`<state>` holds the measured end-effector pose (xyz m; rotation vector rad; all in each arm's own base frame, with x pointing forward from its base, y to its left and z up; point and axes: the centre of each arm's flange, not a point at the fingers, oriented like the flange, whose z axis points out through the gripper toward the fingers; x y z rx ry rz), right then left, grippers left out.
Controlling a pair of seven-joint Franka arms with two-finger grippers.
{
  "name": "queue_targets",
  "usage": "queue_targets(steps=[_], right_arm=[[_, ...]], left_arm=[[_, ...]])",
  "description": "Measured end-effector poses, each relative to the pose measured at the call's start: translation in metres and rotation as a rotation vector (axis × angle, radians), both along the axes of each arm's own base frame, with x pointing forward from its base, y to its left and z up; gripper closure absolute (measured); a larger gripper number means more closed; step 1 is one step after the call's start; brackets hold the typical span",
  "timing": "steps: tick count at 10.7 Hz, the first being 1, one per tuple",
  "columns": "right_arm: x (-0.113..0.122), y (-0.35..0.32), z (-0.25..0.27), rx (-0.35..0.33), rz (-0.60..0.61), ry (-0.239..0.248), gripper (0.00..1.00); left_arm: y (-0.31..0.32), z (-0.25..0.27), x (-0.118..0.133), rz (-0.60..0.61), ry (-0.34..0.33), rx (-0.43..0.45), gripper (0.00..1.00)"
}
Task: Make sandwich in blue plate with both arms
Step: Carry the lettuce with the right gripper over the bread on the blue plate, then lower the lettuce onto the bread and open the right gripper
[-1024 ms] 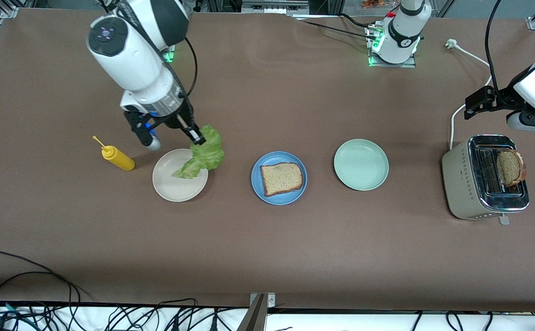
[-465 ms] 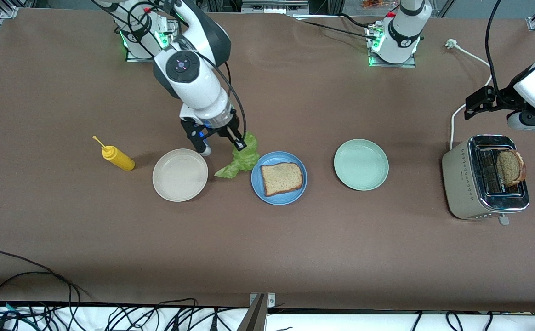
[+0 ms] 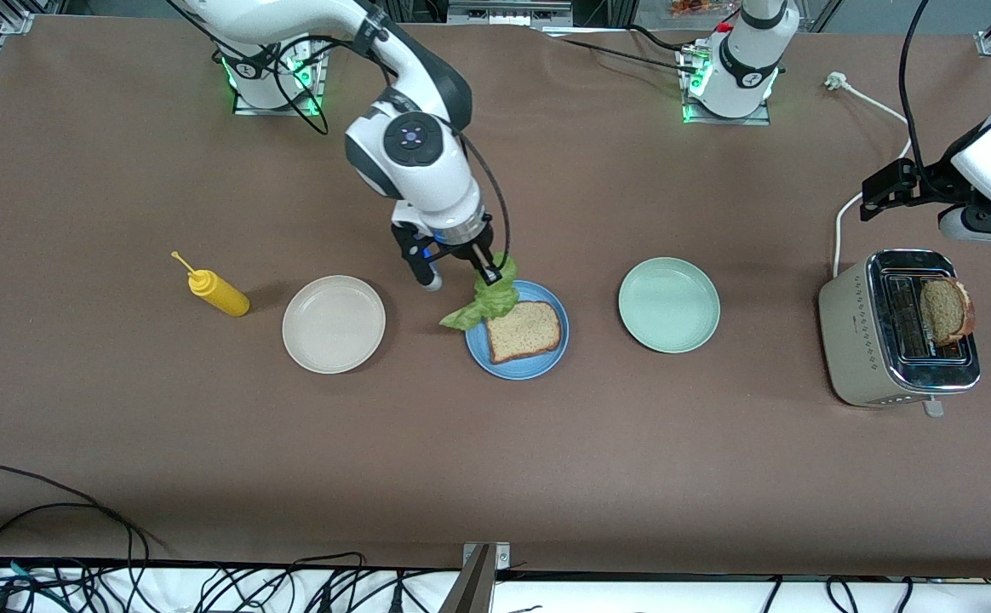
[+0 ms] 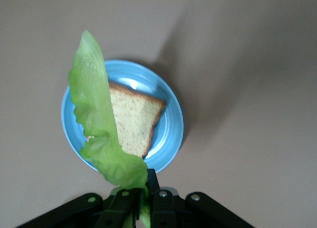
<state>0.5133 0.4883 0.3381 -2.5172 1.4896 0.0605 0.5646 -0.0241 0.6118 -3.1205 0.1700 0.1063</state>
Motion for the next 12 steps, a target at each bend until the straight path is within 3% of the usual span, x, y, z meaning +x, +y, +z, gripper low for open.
queue_targets(steps=[3,7,12], right_arm=[[-0.009,0.024,-0.022,0.055,-0.065,0.002,0.93],[0.005,0.025,-0.049,0.128,-0.112,-0.015,0.93],[0.027,0.036,-0.084,0.145,-0.134,-0.049,0.93]], left_arm=[[0.0,0.0,0.0,-0.001,0.0,0.0,0.0],[0.0,0.0,0.0,-0.001,0.0,0.0,0.0],[0.0,0.0,0.0,-0.001,0.0,0.0,0.0]])
